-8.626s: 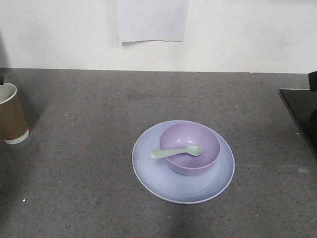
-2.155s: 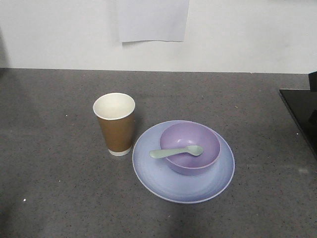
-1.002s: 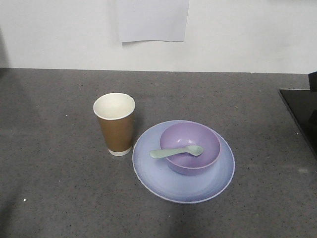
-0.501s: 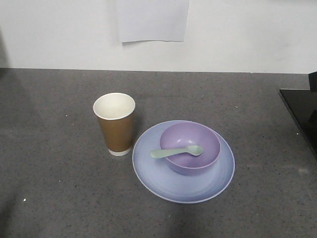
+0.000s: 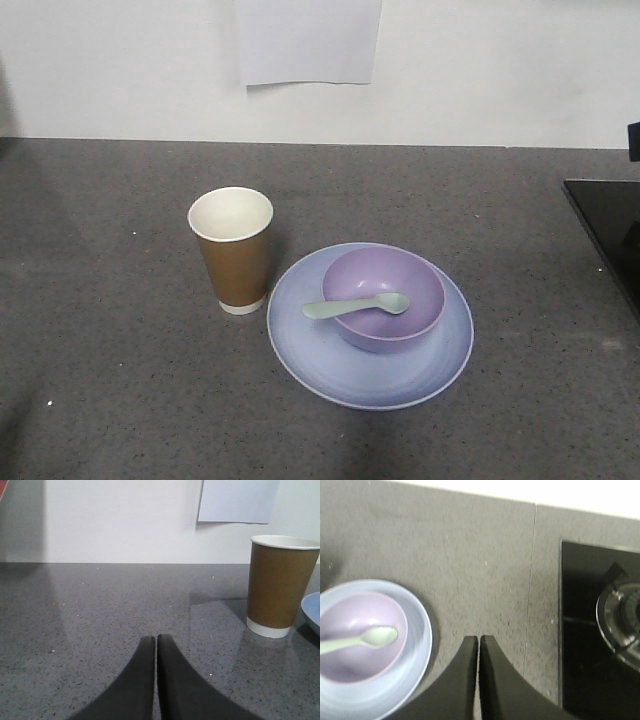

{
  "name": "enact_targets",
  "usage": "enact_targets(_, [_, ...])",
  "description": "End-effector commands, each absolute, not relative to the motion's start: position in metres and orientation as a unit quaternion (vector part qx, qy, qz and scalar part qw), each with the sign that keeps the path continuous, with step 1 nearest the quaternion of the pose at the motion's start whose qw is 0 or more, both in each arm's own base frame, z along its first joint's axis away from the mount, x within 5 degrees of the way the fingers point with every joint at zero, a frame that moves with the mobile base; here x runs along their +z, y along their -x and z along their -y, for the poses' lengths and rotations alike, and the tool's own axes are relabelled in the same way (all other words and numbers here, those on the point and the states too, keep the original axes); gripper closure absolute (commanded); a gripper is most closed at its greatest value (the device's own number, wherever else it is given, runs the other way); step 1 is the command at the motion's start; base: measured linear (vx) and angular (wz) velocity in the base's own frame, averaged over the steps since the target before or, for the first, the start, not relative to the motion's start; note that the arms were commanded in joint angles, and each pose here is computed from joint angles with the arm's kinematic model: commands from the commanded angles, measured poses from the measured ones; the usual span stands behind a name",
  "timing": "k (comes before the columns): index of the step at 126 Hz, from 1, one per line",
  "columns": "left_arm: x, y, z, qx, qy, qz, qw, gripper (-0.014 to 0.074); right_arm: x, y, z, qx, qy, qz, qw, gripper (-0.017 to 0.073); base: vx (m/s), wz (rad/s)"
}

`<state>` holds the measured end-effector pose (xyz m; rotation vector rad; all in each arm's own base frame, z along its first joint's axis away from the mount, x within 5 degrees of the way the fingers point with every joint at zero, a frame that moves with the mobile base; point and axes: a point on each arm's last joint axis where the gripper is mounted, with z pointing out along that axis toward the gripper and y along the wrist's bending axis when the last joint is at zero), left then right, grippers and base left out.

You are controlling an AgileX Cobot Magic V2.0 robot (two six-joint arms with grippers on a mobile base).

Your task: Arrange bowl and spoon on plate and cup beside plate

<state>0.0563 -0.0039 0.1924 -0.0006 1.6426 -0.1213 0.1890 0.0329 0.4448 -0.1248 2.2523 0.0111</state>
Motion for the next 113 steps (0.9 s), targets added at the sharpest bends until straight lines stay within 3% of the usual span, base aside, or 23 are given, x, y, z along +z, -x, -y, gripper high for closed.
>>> enact_targets(1, [0.196,-0.056,0.004,-0.062,0.002,-0.706,0.705,0.0601,0.458,-0.178,-0.029,0.010,0.055,-0.857,0.513,0.0561,0.00,0.00])
enact_targets(17, [0.196,-0.056,0.004,-0.062,0.002,-0.706,0.705,0.0601,0.424,-0.165,-0.024,0.036,0.036,-0.833,0.551,0.0561,0.00,0.00])
enact_targets(37, [0.196,-0.056,0.004,-0.062,0.002,-0.706,0.705,0.0601,0.355,-0.135,-0.001,0.070,-0.079,-0.815,0.570,0.0561,0.00,0.00])
enact_targets(45, [0.196,-0.056,0.004,-0.062,0.002,-0.706,0.705,0.0601,0.323,-0.122,0.004,0.059,-0.100,-0.819,0.562,0.0561,0.00,0.00])
enact_targets(79, [0.196,-0.056,0.004,-0.062,0.002,-0.706,0.705,0.0601,0.241,-0.080,0.002,0.028,-0.052,-0.789,0.611,0.0561,0.00,0.00])
enact_targets(113, [0.196,-0.056,0.004,-0.062,0.002,-0.706,0.705,0.0601,0.205,-0.065,0.001,0.003,-0.014,-0.731,0.682,0.0561,0.00,0.00])
